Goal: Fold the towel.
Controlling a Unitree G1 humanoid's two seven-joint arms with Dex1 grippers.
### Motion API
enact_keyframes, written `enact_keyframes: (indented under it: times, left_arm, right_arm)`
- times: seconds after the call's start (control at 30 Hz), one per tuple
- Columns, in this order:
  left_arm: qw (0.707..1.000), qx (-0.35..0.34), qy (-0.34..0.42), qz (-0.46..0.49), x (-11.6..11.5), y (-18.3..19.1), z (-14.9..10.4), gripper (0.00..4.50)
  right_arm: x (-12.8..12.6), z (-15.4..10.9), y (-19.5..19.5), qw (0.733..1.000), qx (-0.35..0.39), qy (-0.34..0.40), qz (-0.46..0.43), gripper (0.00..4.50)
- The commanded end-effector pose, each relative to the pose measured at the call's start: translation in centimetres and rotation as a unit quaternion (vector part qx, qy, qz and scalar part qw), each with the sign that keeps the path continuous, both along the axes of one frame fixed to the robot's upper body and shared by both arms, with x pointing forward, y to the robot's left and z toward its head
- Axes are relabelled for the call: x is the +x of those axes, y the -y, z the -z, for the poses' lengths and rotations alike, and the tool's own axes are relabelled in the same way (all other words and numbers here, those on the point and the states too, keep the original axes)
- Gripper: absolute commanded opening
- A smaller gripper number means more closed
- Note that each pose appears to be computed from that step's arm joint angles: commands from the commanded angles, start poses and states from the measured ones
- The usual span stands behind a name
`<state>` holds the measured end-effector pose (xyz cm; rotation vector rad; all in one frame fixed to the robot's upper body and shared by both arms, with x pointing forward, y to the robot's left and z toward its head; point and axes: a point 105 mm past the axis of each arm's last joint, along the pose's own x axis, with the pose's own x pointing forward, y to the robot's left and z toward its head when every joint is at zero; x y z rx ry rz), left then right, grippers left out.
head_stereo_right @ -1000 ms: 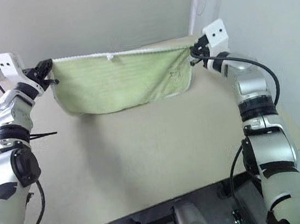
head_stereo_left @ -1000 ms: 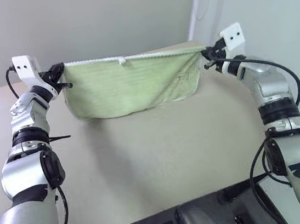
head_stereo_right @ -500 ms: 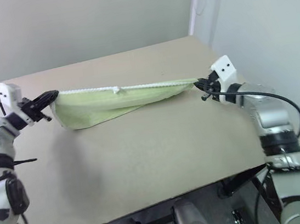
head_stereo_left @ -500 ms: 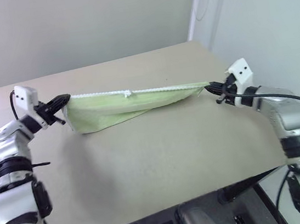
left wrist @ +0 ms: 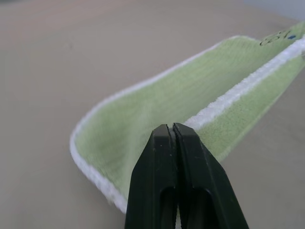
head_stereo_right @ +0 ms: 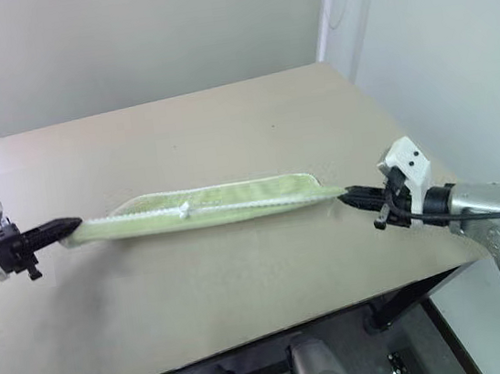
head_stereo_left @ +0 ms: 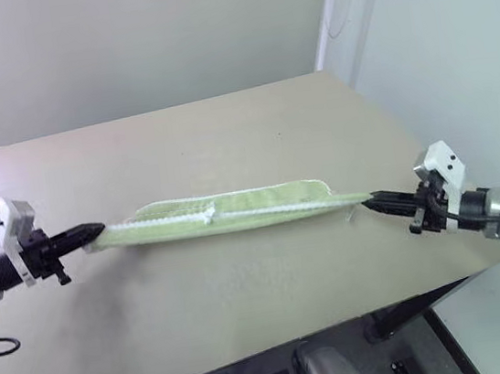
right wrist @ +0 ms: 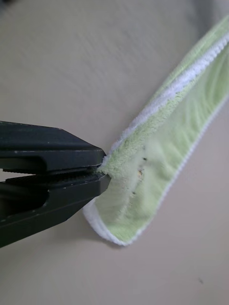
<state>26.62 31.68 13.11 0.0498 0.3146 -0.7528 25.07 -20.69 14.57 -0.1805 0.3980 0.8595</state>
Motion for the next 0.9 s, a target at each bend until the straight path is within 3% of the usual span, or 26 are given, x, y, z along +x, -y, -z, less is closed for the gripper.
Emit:
enact_keyframes:
  times: [0.03, 0.27, 0.4, 0.63, 0.83, 0.9]
  left_arm:
    - [0.999, 0.041, 0.010, -0.018, -1.1, -1.4, -0.6, 0.00]
    - [0.998, 0.050, -0.025, -0.028, -2.9, -2.4, 0.1, 0.00]
    - [0.997, 0.057, -0.035, -0.025, -2.8, -2.7, 0.4, 0.00]
    - [0.998, 0.048, -0.031, -0.031, -0.4, -2.6, 0.5, 0.00]
    - [0.998, 0.046, -0.031, -0.031, 0.1, -2.7, 0.7, 0.00]
    - [0.997, 0.013, -0.011, -0.076, 3.4, -2.5, 1.4, 0.00]
  right_arm:
    - [-2.0, -0.4, -0.2, 1.000, -0.011, -0.015, -0.019, 0.03]
    - [-6.8, 2.0, -1.3, 0.993, -0.032, -0.094, -0.070, 0.03]
    - [-7.2, 3.8, -0.1, 0.987, -0.094, -0.105, -0.077, 0.03]
    - [-3.9, 4.2, 1.0, 0.990, -0.119, -0.050, -0.062, 0.03]
    - [-3.5, 4.4, 1.1, 0.989, -0.121, -0.046, -0.065, 0.03]
    - [-0.1, 4.4, 1.5, 0.996, -0.091, -0.021, -0.013, 0.03]
